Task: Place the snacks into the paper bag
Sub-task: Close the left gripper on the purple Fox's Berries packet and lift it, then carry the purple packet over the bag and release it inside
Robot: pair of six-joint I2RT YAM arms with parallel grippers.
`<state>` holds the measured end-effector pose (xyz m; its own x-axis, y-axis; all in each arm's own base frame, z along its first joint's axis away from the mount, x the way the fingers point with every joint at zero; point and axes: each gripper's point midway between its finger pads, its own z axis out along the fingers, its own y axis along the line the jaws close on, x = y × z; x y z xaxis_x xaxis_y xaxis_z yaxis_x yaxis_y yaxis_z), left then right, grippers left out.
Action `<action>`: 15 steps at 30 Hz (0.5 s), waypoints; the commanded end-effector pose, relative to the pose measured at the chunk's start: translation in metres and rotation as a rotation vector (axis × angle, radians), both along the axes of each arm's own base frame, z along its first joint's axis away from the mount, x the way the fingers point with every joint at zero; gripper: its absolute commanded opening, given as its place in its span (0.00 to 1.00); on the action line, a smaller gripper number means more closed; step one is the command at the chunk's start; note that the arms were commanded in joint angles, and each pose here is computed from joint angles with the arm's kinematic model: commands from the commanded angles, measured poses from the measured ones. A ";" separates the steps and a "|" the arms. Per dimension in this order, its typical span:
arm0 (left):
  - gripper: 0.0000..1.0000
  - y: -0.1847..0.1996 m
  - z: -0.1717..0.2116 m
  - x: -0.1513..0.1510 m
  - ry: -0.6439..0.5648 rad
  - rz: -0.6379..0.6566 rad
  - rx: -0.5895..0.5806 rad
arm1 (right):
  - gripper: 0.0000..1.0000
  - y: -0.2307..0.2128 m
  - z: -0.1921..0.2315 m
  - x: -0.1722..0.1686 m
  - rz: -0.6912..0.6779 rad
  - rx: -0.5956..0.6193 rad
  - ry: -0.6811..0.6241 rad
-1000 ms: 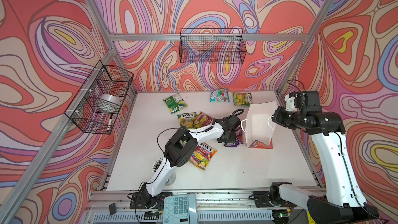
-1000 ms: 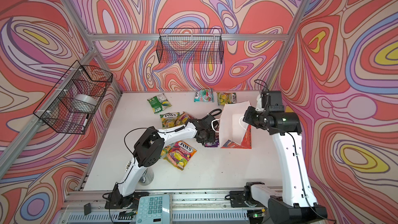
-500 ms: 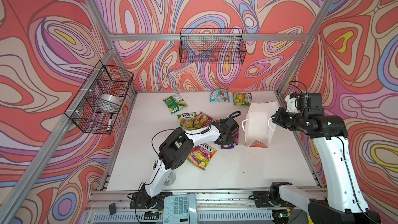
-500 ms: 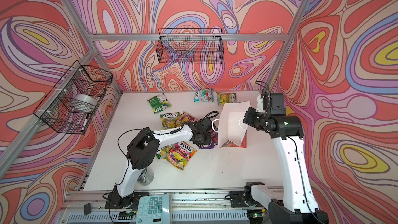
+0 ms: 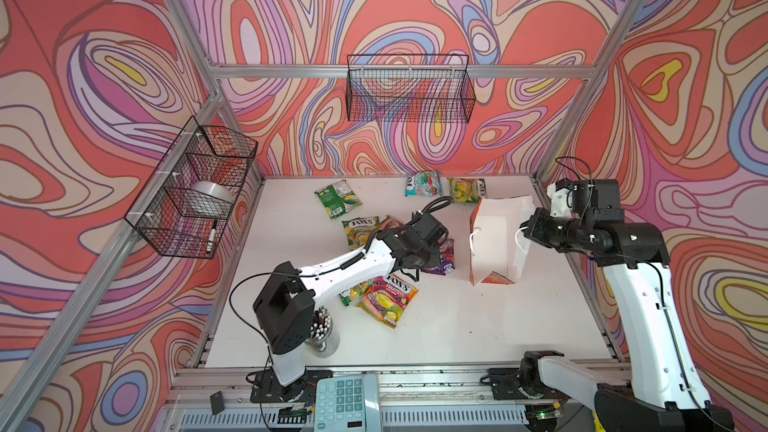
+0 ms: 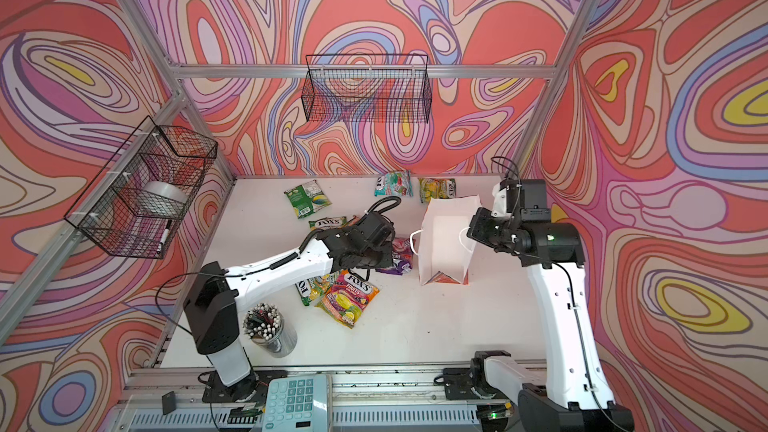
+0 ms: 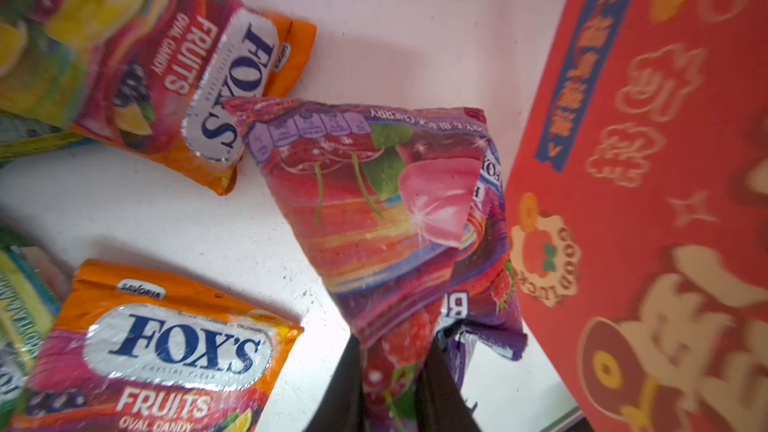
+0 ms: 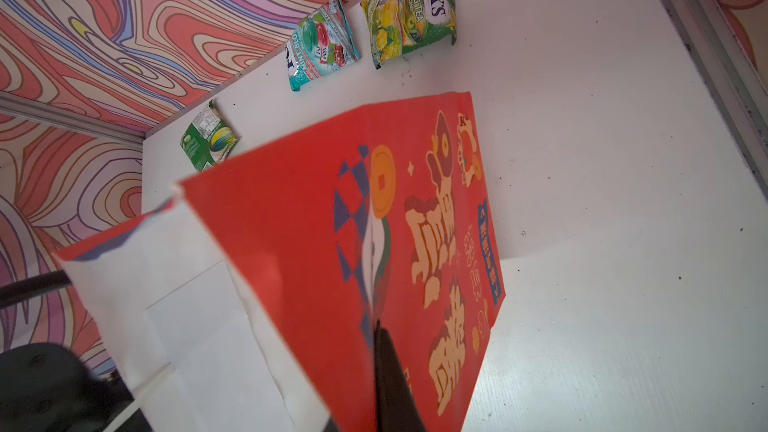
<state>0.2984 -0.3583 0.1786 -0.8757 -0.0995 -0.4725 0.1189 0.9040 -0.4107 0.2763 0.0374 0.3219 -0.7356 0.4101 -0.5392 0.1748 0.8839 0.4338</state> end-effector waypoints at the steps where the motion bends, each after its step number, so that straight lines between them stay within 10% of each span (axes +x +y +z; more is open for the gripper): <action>1: 0.19 0.033 0.032 -0.001 -0.076 0.072 0.044 | 0.00 0.004 -0.005 0.006 0.026 0.015 0.004; 15: 0.20 0.122 0.189 -0.035 -0.426 0.070 -0.010 | 0.00 0.026 -0.018 0.012 0.038 0.177 0.164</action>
